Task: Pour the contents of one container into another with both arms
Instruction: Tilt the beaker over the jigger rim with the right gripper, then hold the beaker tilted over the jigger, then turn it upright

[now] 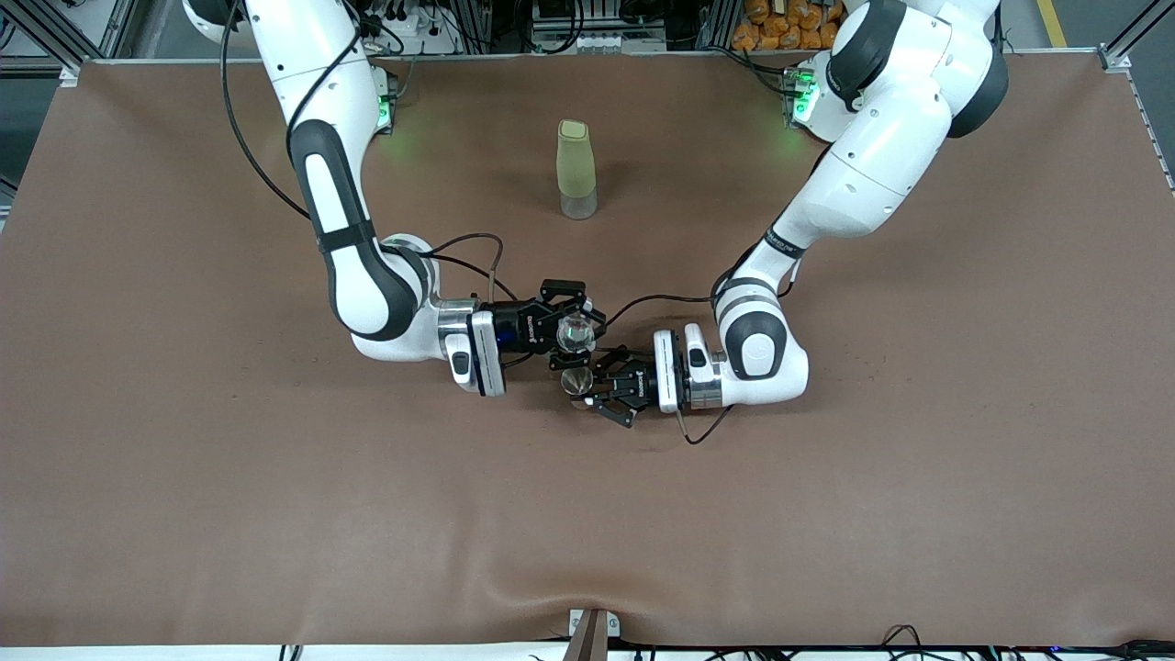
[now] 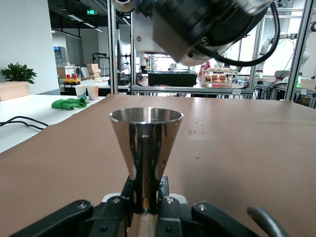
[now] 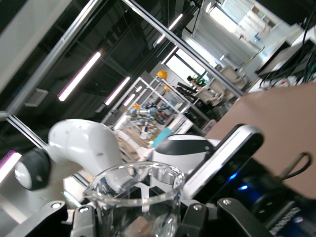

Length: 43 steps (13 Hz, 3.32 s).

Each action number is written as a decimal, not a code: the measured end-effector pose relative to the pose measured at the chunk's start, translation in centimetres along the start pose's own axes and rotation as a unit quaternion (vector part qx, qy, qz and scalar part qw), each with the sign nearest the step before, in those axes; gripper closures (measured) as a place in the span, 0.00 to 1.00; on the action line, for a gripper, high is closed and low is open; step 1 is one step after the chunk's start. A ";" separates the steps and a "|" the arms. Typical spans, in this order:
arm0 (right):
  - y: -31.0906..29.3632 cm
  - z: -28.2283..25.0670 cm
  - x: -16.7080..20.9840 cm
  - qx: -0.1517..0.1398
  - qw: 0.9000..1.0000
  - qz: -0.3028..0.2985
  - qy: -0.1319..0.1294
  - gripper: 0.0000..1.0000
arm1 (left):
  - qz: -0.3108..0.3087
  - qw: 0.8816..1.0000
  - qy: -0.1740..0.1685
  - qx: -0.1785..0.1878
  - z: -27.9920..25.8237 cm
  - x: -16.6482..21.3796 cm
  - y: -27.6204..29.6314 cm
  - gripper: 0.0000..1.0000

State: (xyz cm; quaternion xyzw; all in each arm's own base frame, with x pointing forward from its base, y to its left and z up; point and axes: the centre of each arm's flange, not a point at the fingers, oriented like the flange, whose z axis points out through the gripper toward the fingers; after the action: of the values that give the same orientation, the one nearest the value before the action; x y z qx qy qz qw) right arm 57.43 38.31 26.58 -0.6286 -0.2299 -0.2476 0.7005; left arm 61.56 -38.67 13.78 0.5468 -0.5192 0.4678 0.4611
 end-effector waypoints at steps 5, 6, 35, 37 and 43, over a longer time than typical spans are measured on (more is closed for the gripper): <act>0.0 -0.3 0.3 0.005 0.997 0.072 0.002 0.84 | 0.001 1.000 0.000 0.001 -0.2 0.0 -0.1 0.79; 0.0 -0.4 0.3 0.004 0.997 0.082 0.002 0.84 | 0.001 1.000 0.000 0.002 -0.2 0.0 -0.2 0.79; -0.1 -1.1 1.8 0.001 0.969 0.246 0.007 0.84 | 0.020 1.000 0.013 -0.004 0.4 0.2 0.2 0.79; -0.1 -1.2 1.9 0.001 0.966 0.258 0.007 0.84 | 0.019 1.000 0.013 -0.004 0.5 0.2 0.3 0.79; 0.0 -1.4 2.1 0.001 0.954 0.299 0.009 0.84 | 0.013 1.000 0.015 -0.003 0.8 -0.2 0.6 0.79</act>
State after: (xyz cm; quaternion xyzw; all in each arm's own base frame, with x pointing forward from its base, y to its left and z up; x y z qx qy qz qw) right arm 59.03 36.80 27.78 -0.6657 -0.0252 -0.0322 0.7451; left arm 60.97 -39.44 13.45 0.5312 -0.5206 0.4805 0.4647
